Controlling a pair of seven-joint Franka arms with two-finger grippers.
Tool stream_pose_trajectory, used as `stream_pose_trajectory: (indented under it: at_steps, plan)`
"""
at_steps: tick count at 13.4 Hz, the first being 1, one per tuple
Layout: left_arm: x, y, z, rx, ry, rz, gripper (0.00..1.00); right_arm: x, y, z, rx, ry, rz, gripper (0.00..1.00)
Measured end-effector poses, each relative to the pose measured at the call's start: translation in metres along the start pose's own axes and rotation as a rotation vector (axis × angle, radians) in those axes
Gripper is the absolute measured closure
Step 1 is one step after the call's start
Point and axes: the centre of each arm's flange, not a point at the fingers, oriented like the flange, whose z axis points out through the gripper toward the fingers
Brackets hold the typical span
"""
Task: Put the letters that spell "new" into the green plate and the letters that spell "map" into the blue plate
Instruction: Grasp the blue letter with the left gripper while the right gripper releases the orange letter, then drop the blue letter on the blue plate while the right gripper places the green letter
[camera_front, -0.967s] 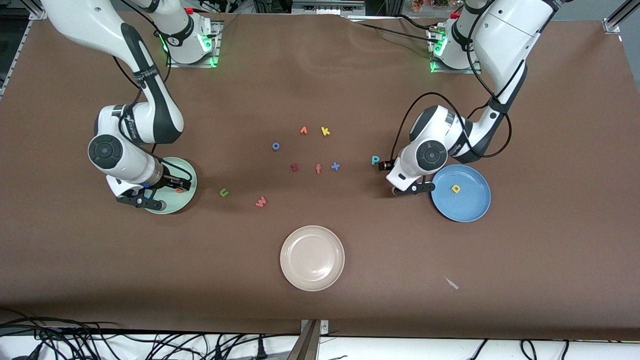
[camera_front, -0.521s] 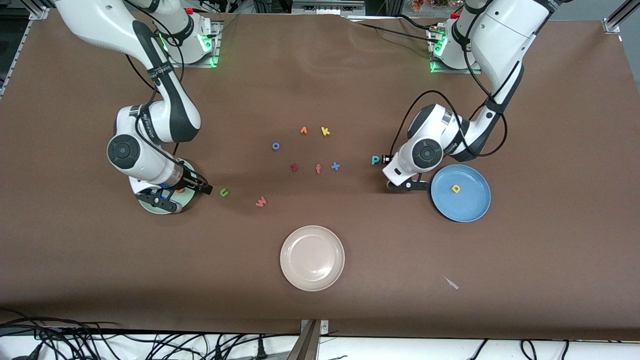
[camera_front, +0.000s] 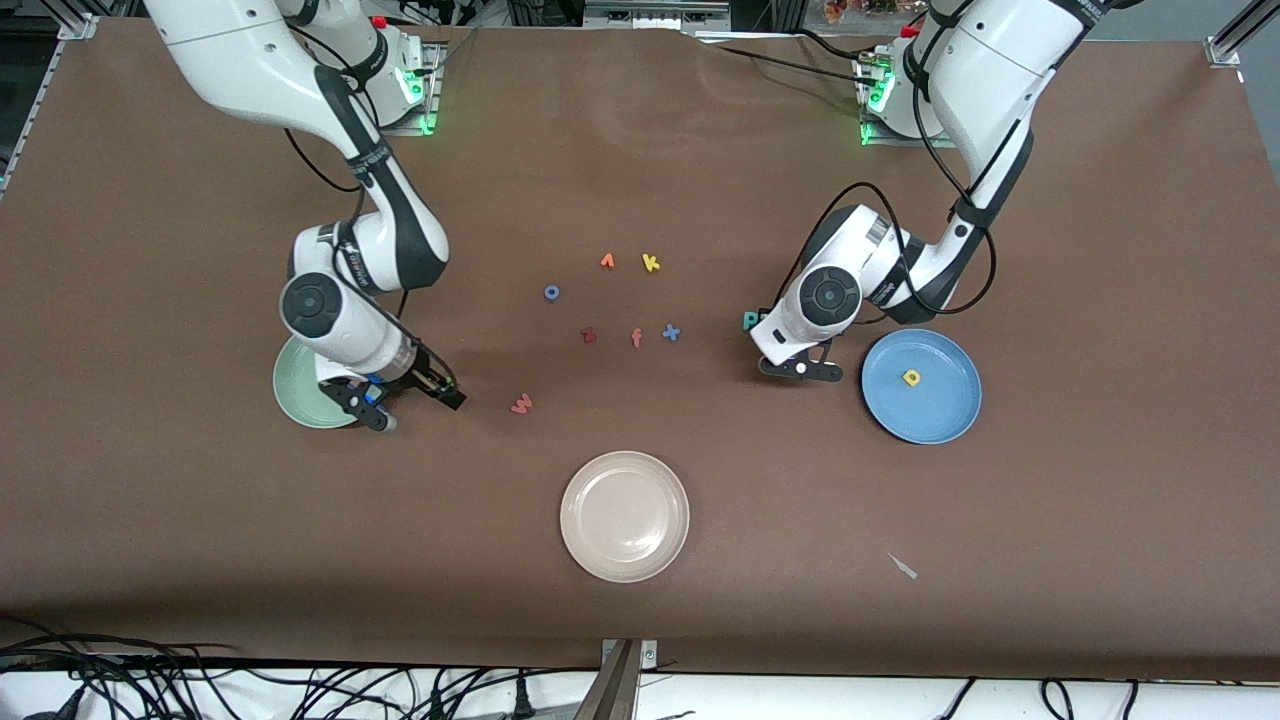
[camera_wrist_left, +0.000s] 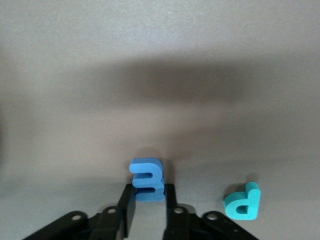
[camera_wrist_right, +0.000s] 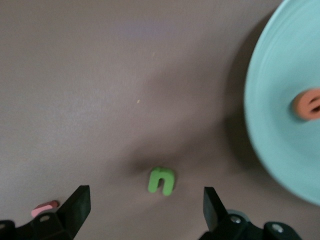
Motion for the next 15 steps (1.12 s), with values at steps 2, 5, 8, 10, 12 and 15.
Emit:
stream_pose_trajectory:
  at_steps: [2,5,8,10,12,15]
  plan:
    - [0.001,0.000,0.000,0.001,0.002,0.004,0.74,-0.004,-0.002,0.010,-0.001,0.001,0.035,0.00]
    - [0.004,-0.003,-0.009,0.007,0.010,0.013,0.74,-0.004,-0.001,0.015,-0.005,-0.001,0.047,0.00]
    - [0.009,-0.022,-0.042,0.047,-0.032,0.079,0.74,-0.003,0.000,0.018,-0.009,-0.003,0.050,0.03]
    - [0.019,-0.050,-0.070,0.071,-0.044,0.131,0.74,-0.001,0.002,0.021,-0.013,-0.004,0.055,0.07]
    - [0.031,-0.090,-0.087,0.140,-0.018,0.192,0.74,0.000,0.004,0.024,-0.017,-0.006,0.057,0.08]
    - [0.039,-0.127,-0.088,0.184,-0.007,0.213,0.74,-0.001,0.005,0.026,-0.020,-0.009,0.057,0.21]
